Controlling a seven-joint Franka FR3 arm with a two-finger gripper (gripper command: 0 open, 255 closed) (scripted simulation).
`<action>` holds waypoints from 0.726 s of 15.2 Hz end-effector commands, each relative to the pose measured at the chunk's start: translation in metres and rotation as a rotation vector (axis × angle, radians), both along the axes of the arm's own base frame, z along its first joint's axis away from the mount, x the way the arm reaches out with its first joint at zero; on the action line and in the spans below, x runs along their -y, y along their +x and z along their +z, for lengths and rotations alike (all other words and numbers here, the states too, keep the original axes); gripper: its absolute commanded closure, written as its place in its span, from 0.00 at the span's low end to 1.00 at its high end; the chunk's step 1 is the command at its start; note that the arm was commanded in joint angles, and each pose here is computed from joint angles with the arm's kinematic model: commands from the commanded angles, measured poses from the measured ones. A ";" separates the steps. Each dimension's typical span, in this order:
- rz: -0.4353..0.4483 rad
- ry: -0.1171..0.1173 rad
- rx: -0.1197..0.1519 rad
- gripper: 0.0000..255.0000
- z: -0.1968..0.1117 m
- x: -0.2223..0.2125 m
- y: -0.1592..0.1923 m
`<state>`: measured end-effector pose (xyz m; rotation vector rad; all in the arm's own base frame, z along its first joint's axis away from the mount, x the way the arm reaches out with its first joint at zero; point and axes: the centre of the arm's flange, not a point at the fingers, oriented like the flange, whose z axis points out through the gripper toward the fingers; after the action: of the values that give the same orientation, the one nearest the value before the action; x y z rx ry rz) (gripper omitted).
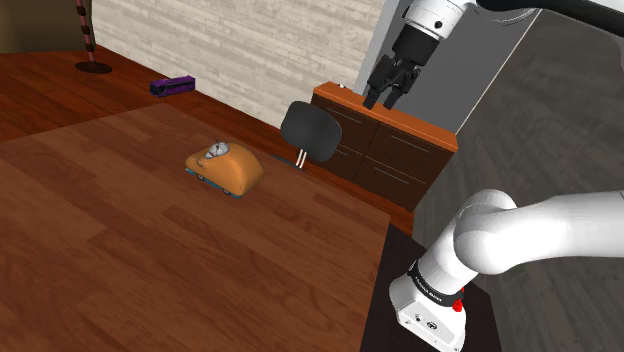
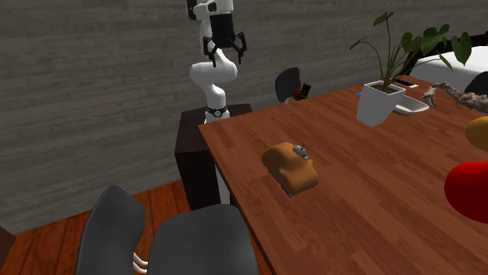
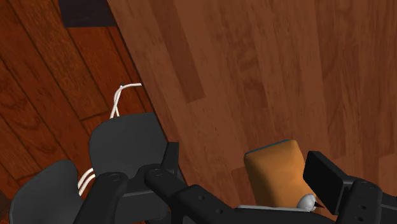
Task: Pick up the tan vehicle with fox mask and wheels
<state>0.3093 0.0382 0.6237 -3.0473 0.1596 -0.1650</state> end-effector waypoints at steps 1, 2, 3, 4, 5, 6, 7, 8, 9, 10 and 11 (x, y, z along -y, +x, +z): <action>0.000 0.000 0.000 0.00 0.000 0.000 0.000; 0.003 -0.001 -0.005 0.00 -0.005 -0.007 0.011; 0.007 -0.002 -0.010 0.00 -0.009 -0.014 0.022; 0.010 -0.003 -0.015 0.00 -0.014 -0.021 0.033; 0.013 -0.004 -0.020 0.00 -0.019 -0.028 0.044; 0.017 -0.005 -0.025 0.00 -0.024 -0.035 0.055; 0.020 -0.007 -0.030 0.00 -0.029 -0.042 0.066; 0.023 -0.008 -0.035 0.00 -0.034 -0.049 0.076; 0.026 -0.009 -0.040 0.00 -0.039 -0.056 0.087; 0.030 -0.010 -0.045 0.00 -0.044 -0.064 0.098; 0.033 -0.011 -0.050 0.00 -0.050 -0.071 0.108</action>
<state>0.4034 0.0999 0.5800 -3.0641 0.1168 -0.0948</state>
